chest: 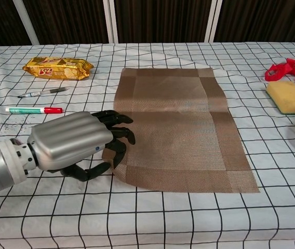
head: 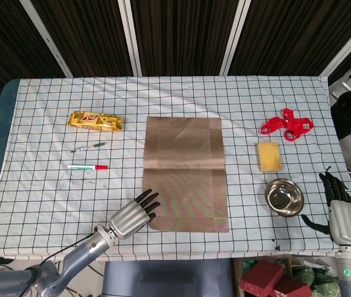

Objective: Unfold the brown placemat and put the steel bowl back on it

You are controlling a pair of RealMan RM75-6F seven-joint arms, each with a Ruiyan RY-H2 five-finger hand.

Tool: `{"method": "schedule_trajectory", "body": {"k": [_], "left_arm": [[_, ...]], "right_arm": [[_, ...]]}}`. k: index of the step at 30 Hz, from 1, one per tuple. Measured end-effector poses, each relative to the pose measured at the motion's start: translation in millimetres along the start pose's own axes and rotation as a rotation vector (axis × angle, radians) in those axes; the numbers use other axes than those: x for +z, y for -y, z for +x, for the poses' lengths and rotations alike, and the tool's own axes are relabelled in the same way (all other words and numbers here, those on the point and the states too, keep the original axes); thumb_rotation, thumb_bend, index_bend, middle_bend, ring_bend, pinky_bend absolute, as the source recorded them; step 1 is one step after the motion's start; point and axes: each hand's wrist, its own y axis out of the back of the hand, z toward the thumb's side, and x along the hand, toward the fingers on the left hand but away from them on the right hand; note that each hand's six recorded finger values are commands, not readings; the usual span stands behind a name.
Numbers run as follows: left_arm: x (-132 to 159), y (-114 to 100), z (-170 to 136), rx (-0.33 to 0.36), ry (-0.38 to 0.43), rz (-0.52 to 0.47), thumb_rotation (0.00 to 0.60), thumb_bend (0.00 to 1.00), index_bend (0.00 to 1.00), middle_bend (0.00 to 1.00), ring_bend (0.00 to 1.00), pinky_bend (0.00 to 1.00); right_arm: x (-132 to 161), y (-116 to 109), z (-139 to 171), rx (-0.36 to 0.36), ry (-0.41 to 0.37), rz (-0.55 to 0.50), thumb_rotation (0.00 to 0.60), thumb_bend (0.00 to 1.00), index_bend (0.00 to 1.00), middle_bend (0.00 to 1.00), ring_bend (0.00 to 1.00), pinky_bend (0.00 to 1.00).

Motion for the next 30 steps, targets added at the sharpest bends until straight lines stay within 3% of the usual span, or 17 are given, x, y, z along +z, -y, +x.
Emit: {"method": "schedule_trajectory", "body": {"k": [18,30], "left_arm": [[26.0,-14.8,-38.6,-0.008,0.108,-0.078,0.6,0.51,0.56,0.21,0.03,0.08],[1.8,-25.6,-89.6,-0.092,0.105,-0.124,0.6,0.51,0.57,0.22,0.03,0.08]], "right_arm": [[-5.2,-4.7,-3.1,-0.015,0.025,0.002,0.6,0.12,0.03,0.0,0.0,0.18],[-3.4,-3.5,-1.9,-0.016,0.011,0.024,0.6,0.12,0.03,0.0,0.0,0.18]]}}
